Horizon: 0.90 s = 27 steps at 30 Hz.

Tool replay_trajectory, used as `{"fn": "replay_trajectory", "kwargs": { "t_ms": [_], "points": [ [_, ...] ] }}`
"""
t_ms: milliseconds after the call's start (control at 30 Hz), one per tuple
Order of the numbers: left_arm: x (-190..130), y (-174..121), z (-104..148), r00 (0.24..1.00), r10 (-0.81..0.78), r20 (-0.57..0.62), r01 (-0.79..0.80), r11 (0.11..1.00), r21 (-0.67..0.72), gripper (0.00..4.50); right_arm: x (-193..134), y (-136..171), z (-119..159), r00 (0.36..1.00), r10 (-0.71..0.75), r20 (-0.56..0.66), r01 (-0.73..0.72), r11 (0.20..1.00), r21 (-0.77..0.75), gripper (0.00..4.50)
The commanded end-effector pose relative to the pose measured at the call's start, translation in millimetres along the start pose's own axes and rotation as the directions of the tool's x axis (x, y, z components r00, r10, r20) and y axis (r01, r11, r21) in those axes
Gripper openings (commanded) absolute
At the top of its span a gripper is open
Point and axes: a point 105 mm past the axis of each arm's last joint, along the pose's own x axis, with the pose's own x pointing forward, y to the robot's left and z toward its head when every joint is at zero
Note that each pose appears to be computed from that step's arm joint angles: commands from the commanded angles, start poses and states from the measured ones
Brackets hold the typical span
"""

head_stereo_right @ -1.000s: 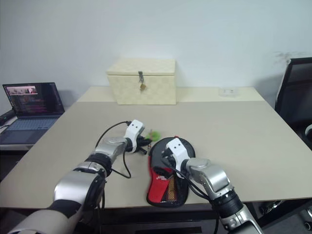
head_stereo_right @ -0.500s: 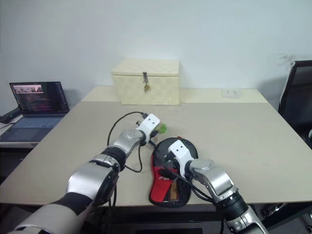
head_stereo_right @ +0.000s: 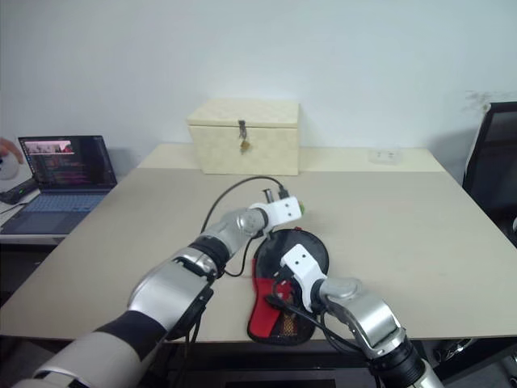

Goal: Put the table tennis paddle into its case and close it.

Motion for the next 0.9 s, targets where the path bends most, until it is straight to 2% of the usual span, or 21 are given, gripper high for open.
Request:
{"fn": "replay_trajectory", "kwargs": {
  "t_ms": [33,200,533,733,833,867,900],
  "points": [
    [3,9,51,0.987,0.006,0.163,-0.037,0.982,0.187,0.01,8,23,-57,0.973,0.095,-0.209,-0.069,0.989,0.127,4.50],
    [6,-8,86,0.961,-0.051,0.272,-0.034,0.954,0.298,0.01,10,25,-56,0.974,0.097,-0.206,-0.071,0.989,0.132,4.50],
    [3,-18,126,0.910,-0.099,0.402,-0.030,0.952,0.304,0.01,12,22,-53,0.976,0.087,-0.198,-0.062,0.990,0.131,4.50],
    [2,-23,128,0.898,-0.124,0.422,0.002,0.961,0.276,0.01,14,20,-52,0.978,0.082,-0.193,-0.057,0.990,0.129,4.50],
    [1,-28,124,0.892,-0.173,0.418,0.083,0.971,0.224,0.01,16,18,-50,0.979,0.079,-0.186,-0.056,0.991,0.123,4.50],
    [0,-29,122,0.888,-0.185,0.421,0.102,0.972,0.213,0.70,16,17,-48,0.980,0.078,-0.182,-0.056,0.991,0.122,4.50],
    [0,-29,120,0.886,-0.191,0.422,0.108,0.971,0.212,0.95,17,16,-46,0.981,0.077,-0.177,-0.056,0.991,0.121,4.50]
  ]
}}
